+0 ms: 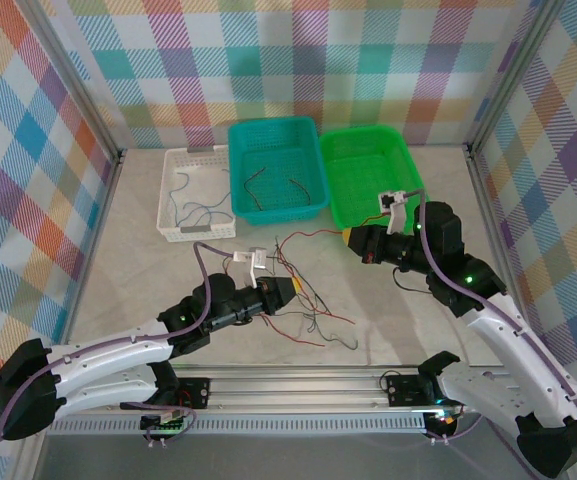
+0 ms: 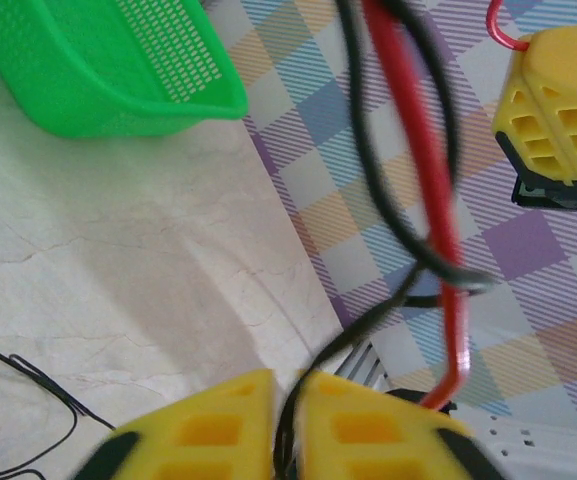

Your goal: Untangle the cables

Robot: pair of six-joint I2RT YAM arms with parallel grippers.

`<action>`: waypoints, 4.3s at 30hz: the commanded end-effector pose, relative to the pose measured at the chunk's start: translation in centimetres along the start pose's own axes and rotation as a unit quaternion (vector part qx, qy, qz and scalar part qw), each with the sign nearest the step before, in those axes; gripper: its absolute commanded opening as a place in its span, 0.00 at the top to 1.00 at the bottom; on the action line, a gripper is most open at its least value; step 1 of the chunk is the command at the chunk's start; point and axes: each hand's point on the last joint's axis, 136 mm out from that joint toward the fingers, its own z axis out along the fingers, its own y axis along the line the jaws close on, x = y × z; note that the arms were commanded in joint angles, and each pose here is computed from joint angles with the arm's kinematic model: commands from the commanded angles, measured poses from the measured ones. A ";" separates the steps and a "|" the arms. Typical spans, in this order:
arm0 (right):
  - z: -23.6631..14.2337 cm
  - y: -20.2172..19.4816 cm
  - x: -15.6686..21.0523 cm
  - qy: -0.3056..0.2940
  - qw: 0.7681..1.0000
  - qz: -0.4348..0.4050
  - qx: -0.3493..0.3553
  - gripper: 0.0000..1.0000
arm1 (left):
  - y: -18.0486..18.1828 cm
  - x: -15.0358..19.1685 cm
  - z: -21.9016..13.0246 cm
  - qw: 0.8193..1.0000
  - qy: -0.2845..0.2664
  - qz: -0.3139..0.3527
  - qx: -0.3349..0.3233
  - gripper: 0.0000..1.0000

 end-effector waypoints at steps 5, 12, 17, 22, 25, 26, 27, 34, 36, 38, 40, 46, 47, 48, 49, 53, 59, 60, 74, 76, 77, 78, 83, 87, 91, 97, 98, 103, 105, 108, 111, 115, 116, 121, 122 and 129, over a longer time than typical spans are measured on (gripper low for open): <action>0.9 -1.9 1.5 0.009 1.000 0.004 0.015 1.00 | -1.1 -0.6 -0.7 1.000 -0.015 0.007 0.013 1.00; 1.6 -1.8 3.0 0.042 0.999 -0.008 -0.013 0.66 | 0.7 -0.4 -1.4 0.999 -0.004 0.011 -0.045 1.00; 1.7 1.1 4.2 0.086 0.991 -0.024 -0.102 0.40 | 1.7 -0.1 -0.9 0.994 0.029 0.024 -0.100 1.00; 2.4 2.9 6.2 0.128 0.978 -0.032 -0.162 0.39 | 1.9 -0.4 -0.3 0.992 0.035 0.029 -0.121 1.00; 3.0 3.4 7.8 0.146 0.972 -0.046 -0.176 0.45 | 1.5 -0.7 -0.2 0.992 0.034 0.031 -0.118 1.00; 3.4 3.2 8.3 0.152 0.973 -0.047 -0.170 0.45 | 1.3 -0.8 -0.1 0.992 0.032 0.032 -0.114 1.00; 3.7 2.8 8.6 0.154 0.974 -0.047 -0.160 0.45 | 1.0 -0.8 -0.2 0.993 0.031 0.034 -0.108 1.00; 5.6 1.5 9.8 0.161 0.975 -0.044 -0.149 0.45 | 0.0 -0.6 -0.5 0.996 0.035 0.031 -0.076 1.00; 6.3 1.2 10.3 0.166 0.974 -0.048 -0.146 0.44 | -0.3 -0.5 -0.5 0.997 0.037 0.029 -0.066 1.00; 6.8 1.2 10.7 0.171 0.973 -0.049 -0.148 0.44 | -0.4 -0.3 -0.5 0.997 0.040 0.027 -0.060 1.00; 7.2 1.3 10.9 0.174 0.972 -0.050 -0.150 0.44 | -0.5 -0.2 -0.5 0.997 0.043 0.027 -0.057 1.00; 7.7 1.6 11.3 0.172 0.971 -0.053 -0.160 0.52 | -0.5 -0.3 -0.6 0.997 0.041 0.026 -0.059 1.00; 7.8 1.6 11.4 0.173 0.971 -0.053 -0.160 0.54 | -0.5 -0.3 -0.6 0.997 0.040 0.027 -0.059 1.00; 7.8 1.5 11.5 0.173 0.971 -0.051 -0.159 0.54 | -0.5 -0.4 -0.7 0.997 0.039 0.027 -0.058 1.00; 7.9 1.4 11.6 0.173 0.971 -0.049 -0.158 0.54 | -0.6 -0.4 -0.7 0.997 0.039 0.027 -0.057 1.00; 8.4 0.8 12.0 0.174 0.972 -0.045 -0.149 0.53 | -0.9 -0.5 -0.7 0.998 0.036 0.028 -0.050 1.00; 9.2 -1.1 12.1 0.166 0.980 -0.040 -0.105 0.52 | -1.5 -0.5 -1.4 0.999 0.032 0.030 -0.028 1.00; 9.3 -1.0 12.2 0.167 0.979 -0.039 -0.107 0.52 | -1.4 -0.4 -1.5 0.999 0.031 0.030 -0.028 1.00; 9.5 1.6 12.7 0.164 0.967 -0.031 -0.193 0.49 | -0.4 0.0 -1.9 0.999 0.022 0.027 -0.032 1.00; 9.5 1.8 12.7 0.163 0.966 -0.028 -0.200 0.49 | -0.4 -0.1 -1.9 0.999 0.020 0.027 -0.030 1.00; 9.7 1.8 12.9 0.165 0.965 -0.029 -0.201 0.49 | -0.4 -0.1 -1.9 0.999 0.019 0.027 -0.030 1.00; 9.9 1.8 12.9 0.166 0.965 -0.028 -0.199 0.49 | -0.5 -0.2 -1.9 0.999 0.018 0.027 -0.030 1.00; 11.1 0.1 13.9 0.182 0.969 -0.027 -0.163 0.50 | -1.1 -0.7 -2.5 0.999 0.008 0.030 -0.023 1.00; 11.6 -0.9 14.5 0.187 0.971 -0.030 -0.146 0.51 | -1.2 -1.0 -3.1 0.999 0.000 0.031 -0.019 1.00; 12.0 -0.6 14.7 0.188 0.969 -0.029 -0.154 0.60 | -1.4 -1.1 -3.3 0.999 -0.004 0.029 -0.015 1.00; 11.9 -2.0 13.7 0.166 0.981 -0.040 -0.095 1.00 | -1.5 -1.5 -3.8 0.999 -0.006 0.040 -0.023 1.00; 11.6 -2.8 13.3 0.159 0.984 -0.044 -0.068 1.00 | -1.5 -1.6 -4.1 0.999 -0.007 0.045 -0.029 1.00; 8.9 -6.7 11.4 0.115 0.991 -0.055 0.051 1.00 | -0.5 -2.5 -6.4 0.994 -0.017 0.075 -0.076 1.00; 7.0 -8.4 10.0 0.088 0.991 -0.043 0.090 1.00 | 0.3 -3.0 -7.7 0.991 -0.022 0.087 -0.103 1.00; 4.1 -10.4 7.9 0.048 0.990 -0.017 0.130 1.00 | 1.6 -3.4 -9.5 0.985 -0.026 0.096 -0.141 1.00; 1.7 -11.2 6.1 0.017 0.989 -0.010 0.149 1.00 | 2.6 -3.6 -10.8 0.980 -0.030 0.101 -0.167 1.00; -1.3 -11.2 3.4 -0.020 0.981 -0.023 0.191 1.00 | 4.1 -3.7 -11.7 0.973 -0.030 0.105 -0.203 1.00; -2.0 -11.1 2.7 -0.030 0.979 -0.028 0.200 1.00 | 4.4 -3.8 -11.9 0.971 -0.029 0.104 -0.214 1.00; -4.9 -10.6 -0.1 -0.069 0.966 -0.053 0.243 1.00 | 5.8 -4.1 -12.8 0.961 -0.032 0.104 -0.254 1.00; -5.6 -10.7 -0.6 -0.077 0.962 -0.055 0.258 1.00 | 6.0 -4.3 -13.0 0.960 -0.035 0.104 -0.259 1.00; -9.4 -9.7 -4.0 -0.130 0.937 -0.088 0.313 1.00 | 8.0 -4.9 -13.8 0.943 -0.040 0.097 -0.317 1.00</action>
